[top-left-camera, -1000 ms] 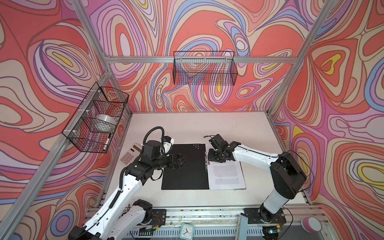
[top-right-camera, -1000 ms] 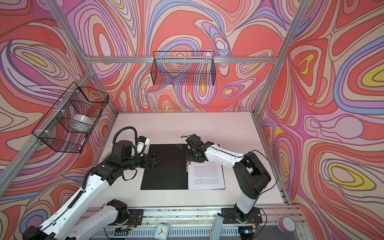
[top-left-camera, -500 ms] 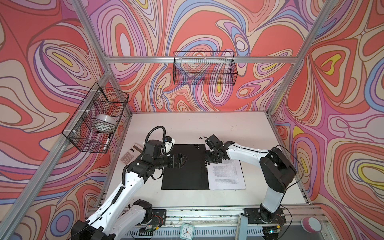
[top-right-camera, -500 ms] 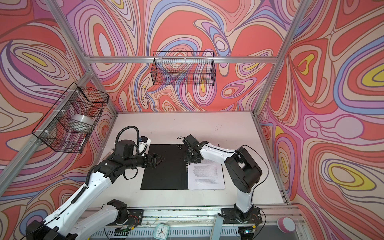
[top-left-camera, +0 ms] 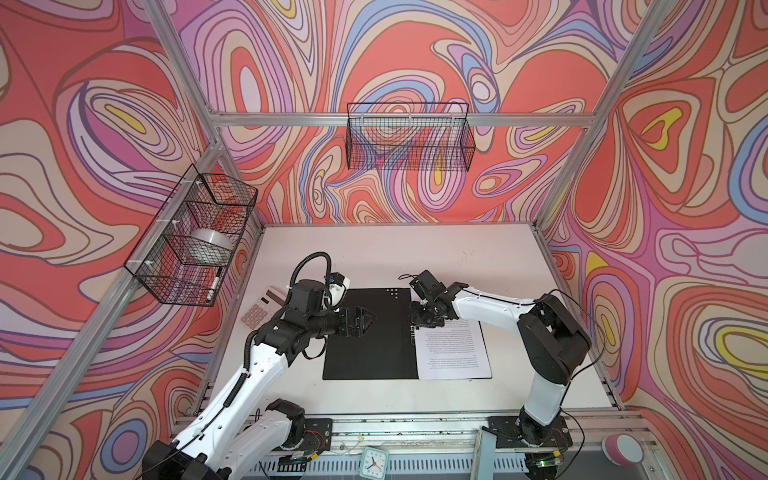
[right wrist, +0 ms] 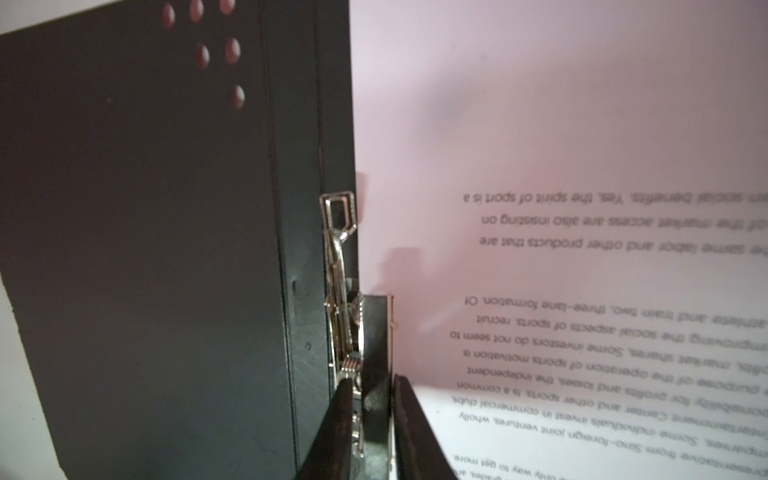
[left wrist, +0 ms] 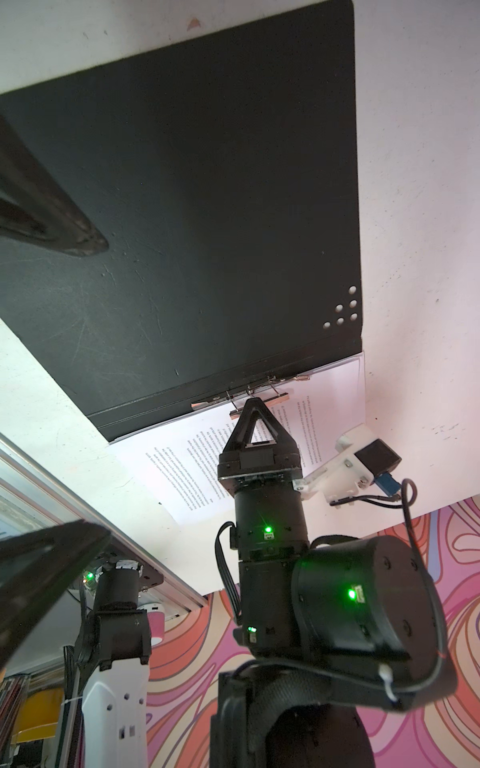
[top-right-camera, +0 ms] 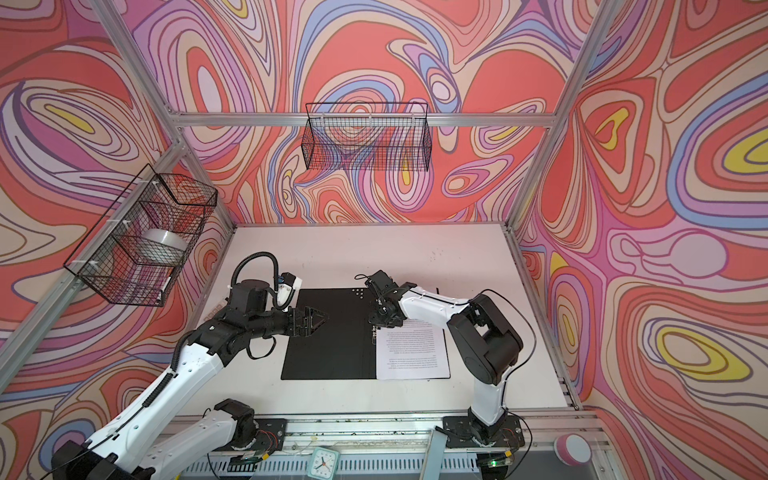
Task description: Put the files into the folder
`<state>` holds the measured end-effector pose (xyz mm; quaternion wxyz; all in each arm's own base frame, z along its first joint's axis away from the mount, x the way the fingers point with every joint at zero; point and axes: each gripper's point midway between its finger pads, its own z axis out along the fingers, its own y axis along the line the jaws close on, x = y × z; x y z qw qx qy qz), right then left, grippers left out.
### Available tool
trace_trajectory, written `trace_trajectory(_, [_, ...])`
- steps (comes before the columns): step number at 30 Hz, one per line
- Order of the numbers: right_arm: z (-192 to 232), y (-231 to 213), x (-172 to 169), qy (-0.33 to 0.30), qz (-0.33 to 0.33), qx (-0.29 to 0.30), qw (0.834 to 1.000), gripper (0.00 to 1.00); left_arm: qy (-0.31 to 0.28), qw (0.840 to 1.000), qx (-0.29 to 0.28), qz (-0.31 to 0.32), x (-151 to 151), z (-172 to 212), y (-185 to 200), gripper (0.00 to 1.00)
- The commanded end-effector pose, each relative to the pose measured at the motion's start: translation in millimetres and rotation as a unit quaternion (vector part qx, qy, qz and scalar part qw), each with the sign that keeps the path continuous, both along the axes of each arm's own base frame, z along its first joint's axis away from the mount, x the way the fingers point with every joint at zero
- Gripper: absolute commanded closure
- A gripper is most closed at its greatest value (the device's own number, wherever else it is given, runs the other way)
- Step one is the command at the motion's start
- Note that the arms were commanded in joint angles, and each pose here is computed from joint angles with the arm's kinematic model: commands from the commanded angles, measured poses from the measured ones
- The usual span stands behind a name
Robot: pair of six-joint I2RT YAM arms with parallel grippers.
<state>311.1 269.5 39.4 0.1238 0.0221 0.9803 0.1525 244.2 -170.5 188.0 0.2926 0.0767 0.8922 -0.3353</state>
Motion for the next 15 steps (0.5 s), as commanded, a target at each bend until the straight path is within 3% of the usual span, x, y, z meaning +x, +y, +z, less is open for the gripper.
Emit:
trace_trajectory(1, [-8.8,0.3,-2.2,0.007,0.006,-0.012,1.000,0.81,-0.008,1.000,-0.003,-0.006,1.7,5.9,-0.8,0.00])
trace_trajectory(11, [-13.1,-0.3,-1.9,0.009,0.007,-0.016,1.000,0.88,-0.007,1.000,-0.003,-0.006,1.7,5.8,-0.6,0.00])
trace_trajectory(15, [-11.4,-0.7,-0.2,0.004,0.020,-0.023,1.000,0.96,-0.006,1.000,-0.002,-0.005,1.9,4.7,-0.5,0.00])
